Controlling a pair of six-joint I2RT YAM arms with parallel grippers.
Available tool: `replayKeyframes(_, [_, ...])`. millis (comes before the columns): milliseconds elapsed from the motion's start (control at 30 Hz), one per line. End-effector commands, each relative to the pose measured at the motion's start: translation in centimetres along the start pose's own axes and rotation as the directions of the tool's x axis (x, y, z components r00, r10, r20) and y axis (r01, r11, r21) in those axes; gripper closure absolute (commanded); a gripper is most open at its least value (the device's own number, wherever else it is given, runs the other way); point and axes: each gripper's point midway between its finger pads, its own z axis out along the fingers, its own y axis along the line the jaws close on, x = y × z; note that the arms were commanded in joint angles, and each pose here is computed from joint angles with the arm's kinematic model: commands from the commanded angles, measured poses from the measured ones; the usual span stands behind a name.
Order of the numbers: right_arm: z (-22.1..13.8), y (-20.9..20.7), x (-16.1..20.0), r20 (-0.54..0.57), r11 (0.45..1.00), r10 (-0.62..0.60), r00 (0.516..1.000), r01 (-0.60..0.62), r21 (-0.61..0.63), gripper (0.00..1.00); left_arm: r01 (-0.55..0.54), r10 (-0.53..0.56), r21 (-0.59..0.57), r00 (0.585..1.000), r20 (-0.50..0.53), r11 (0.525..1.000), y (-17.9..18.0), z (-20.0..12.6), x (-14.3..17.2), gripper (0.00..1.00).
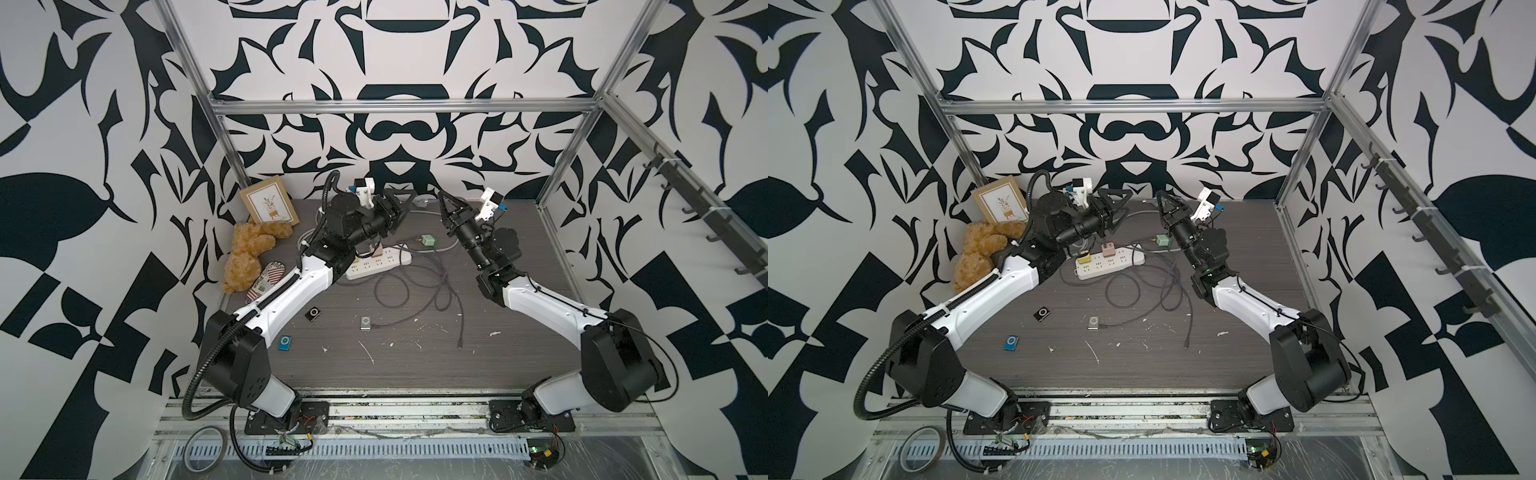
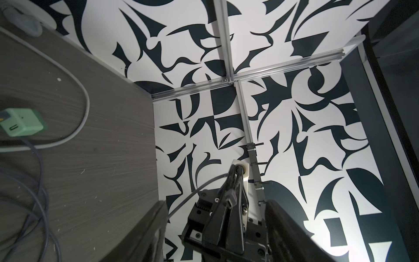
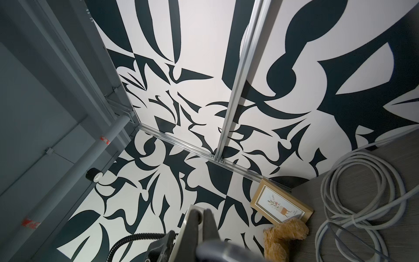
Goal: Charge mp3
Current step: Pick up the charging cable from the center of the board.
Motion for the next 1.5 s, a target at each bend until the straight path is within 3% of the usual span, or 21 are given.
replayKeyframes(0, [0.1,3.8,0.1,0.02,0.989,-0.052,0.998,0.054,-0.134,1.0,0.098,-0.098,-0.012,0.994,-0.037,0.995,-0.7,0.8,0.6,0.28])
replayKeyframes(200, [-0.4,4.0,0.6,0.024,0.985,-0.083,0.996,0.086,-0.147,1.0,0.172,-0.17,0.032,0.984,-0.052,0.985,-1.3,2.1,0.8,0.31])
replayKeyframes(533, [-0.7,3.9,1.1,0.02,0.982,-0.119,0.993,0.121,-0.148,1.0,0.255,-0.254,-0.002,0.963,-0.086,0.967,-1.4,2.7,1.4,0.5])
replayKeyframes(1367, [-1.0,3.3,1.7,0.013,0.982,-0.145,0.989,0.146,-0.124,1.0,0.26,-0.265,-0.062,0.957,-0.114,0.964,-0.4,2.6,2.1,1.0])
replayKeyframes(1467, [-1.1,3.6,1.9,0.002,0.981,-0.142,0.99,0.141,-0.133,1.0,0.256,-0.261,-0.058,0.959,-0.109,0.965,-0.5,2.6,2.0,1.0])
